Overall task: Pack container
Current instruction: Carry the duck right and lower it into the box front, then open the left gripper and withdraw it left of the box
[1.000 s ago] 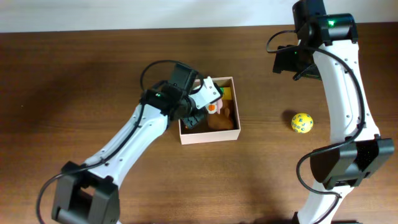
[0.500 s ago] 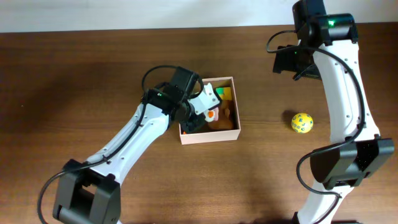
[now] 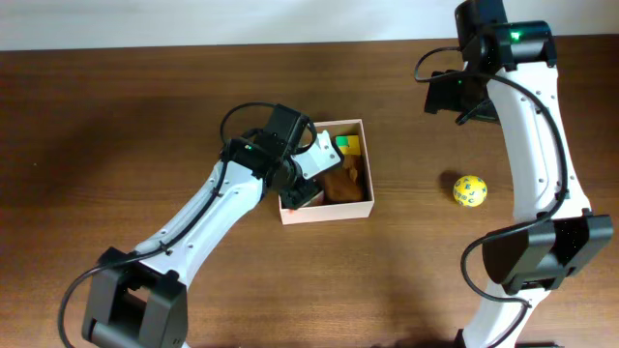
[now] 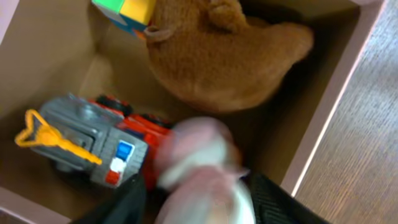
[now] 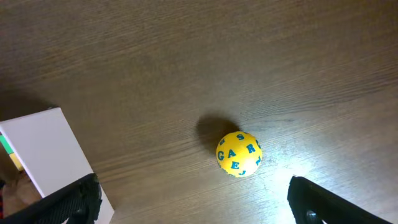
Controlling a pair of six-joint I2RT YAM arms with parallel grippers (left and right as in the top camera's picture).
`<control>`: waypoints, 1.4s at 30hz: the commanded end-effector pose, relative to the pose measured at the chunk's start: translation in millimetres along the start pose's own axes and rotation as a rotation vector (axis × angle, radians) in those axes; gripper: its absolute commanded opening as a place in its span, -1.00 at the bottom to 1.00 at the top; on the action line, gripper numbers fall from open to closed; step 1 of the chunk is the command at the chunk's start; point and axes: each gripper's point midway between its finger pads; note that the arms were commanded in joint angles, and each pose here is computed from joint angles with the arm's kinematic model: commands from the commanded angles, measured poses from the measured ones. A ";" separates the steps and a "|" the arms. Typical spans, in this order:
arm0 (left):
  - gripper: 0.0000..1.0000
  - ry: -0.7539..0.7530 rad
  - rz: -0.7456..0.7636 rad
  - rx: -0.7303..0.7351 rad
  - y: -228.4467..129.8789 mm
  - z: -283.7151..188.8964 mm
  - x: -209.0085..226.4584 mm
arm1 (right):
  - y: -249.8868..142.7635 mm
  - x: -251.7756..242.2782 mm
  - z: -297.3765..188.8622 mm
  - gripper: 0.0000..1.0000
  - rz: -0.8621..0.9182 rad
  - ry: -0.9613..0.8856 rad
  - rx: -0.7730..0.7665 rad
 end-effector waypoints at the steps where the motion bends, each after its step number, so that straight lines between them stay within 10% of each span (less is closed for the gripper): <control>1: 0.26 0.022 0.006 0.002 2.2 -4.6 3.7 | 4.7 -2.9 -10.1 0.98 0.011 0.001 -0.034; 17: 0.41 0.275 -0.271 -0.094 28.6 -68.0 78.0 | 4.7 -2.9 -10.1 0.97 0.011 0.001 -0.034; 33: 0.66 0.544 -0.973 0.066 -108.5 -121.1 147.8 | 4.7 -2.9 -10.1 0.98 0.011 0.001 -0.034; 42: 0.99 0.558 -1.073 0.061 -129.3 -128.4 155.7 | 4.7 -2.9 -10.1 0.98 0.011 0.001 -0.034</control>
Point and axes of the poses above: each gripper's point midway between its finger pads, its own z axis out along the fingers, its own x axis along the line the jaws close on, y = z × x, and after that the axes turned 10 degrees about z, right-handed
